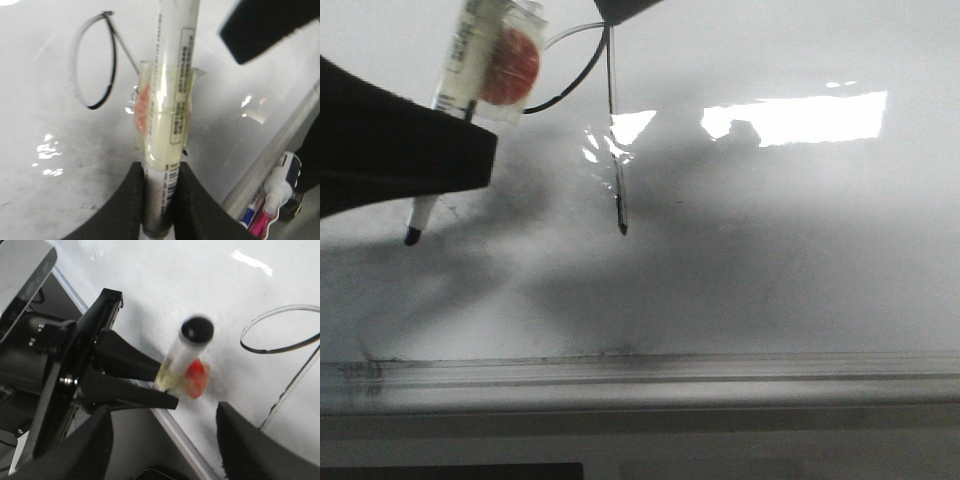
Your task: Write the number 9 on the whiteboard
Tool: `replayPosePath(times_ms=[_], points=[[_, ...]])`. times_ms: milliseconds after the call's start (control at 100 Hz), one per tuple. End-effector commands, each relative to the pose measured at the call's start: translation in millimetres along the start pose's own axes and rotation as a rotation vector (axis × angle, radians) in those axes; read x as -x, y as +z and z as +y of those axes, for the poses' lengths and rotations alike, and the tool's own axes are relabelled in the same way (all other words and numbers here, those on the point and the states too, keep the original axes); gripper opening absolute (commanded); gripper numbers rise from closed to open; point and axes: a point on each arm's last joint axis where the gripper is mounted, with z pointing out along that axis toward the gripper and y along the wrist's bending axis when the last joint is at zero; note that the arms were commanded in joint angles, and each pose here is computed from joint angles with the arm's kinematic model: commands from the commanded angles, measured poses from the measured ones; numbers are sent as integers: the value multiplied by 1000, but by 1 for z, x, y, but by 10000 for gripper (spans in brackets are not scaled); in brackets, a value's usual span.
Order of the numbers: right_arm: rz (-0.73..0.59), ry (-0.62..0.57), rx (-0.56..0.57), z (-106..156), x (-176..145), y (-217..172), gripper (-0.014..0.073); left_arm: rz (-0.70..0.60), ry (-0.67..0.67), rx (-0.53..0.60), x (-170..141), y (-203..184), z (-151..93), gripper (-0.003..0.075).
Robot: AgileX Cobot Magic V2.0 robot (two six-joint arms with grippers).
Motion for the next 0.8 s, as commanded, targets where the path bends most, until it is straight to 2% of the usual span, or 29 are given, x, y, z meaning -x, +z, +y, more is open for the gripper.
replayPosePath(times_ms=[0,140,250,400,790], points=[[-124,-14,-6,3,18,-13,382,-129,-153,66,21,-5,8,-20],[-124,-15,-5,3,18,-14,382,-130,-314,172,20,-5,26,-20],[-120,-15,-4,3,18,-14,382,-109,-384,215,17,-6,35,-20],[-120,-15,-4,3,18,-14,382,-56,-400,218,12,-5,37,-20],[-120,-15,-4,3,18,-14,372,-21,-401,215,9,-1,36,-20]])
